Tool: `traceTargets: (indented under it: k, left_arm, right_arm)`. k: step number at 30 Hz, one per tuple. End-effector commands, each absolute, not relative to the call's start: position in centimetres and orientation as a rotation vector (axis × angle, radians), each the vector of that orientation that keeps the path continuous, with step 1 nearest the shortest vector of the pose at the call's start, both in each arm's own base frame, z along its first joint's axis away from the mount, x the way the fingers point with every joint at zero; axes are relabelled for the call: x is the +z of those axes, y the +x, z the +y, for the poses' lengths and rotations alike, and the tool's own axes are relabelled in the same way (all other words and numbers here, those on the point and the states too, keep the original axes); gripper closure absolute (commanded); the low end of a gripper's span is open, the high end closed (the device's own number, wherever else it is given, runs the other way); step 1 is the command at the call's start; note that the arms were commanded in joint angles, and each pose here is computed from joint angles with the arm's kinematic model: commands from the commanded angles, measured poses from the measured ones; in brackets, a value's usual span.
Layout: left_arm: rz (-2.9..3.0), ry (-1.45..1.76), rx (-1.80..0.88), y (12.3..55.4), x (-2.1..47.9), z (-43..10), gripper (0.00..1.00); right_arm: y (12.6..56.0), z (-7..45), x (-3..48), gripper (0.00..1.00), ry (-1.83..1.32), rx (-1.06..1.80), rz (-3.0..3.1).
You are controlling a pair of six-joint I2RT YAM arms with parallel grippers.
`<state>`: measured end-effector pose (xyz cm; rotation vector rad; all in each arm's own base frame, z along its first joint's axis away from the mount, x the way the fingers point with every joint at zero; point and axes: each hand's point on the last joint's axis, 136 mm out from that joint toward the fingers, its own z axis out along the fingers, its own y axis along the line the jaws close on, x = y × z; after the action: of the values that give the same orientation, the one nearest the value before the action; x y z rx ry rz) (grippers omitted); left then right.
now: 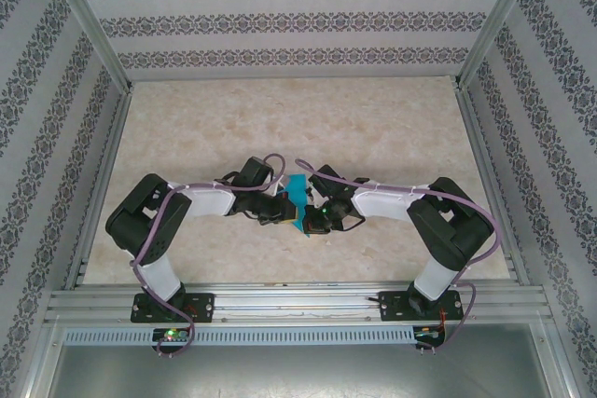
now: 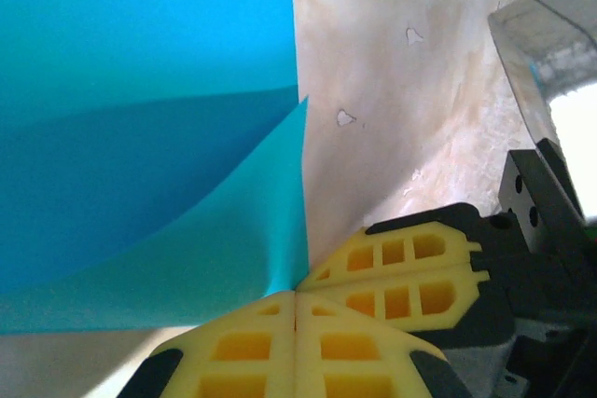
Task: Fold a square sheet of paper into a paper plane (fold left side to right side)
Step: Third fold the triangle at the center of the table.
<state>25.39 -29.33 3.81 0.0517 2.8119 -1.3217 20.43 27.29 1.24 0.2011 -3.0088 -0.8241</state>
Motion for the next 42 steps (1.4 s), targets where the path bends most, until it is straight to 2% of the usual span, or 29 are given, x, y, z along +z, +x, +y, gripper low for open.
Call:
traceTargets:
  k: [1,30,42]
  left_arm:
    - [2.806,0.09,-1.338,25.5,4.0,-30.1,0.96]
    - [2.963,-0.188,-1.099,25.7,-0.4,-25.9,0.98]
    - [2.939,-0.274,-0.995,28.0,-1.1,-22.5,0.98]
  right_arm:
    - [18.6,23.3,-2.4,1.0,0.129,-0.483,-3.015]
    - [18.0,22.2,-2.7,1.0,0.162,-0.334,-2.999]
    - [18.0,22.4,-2.6,1.0,0.171,-0.327,-2.996]
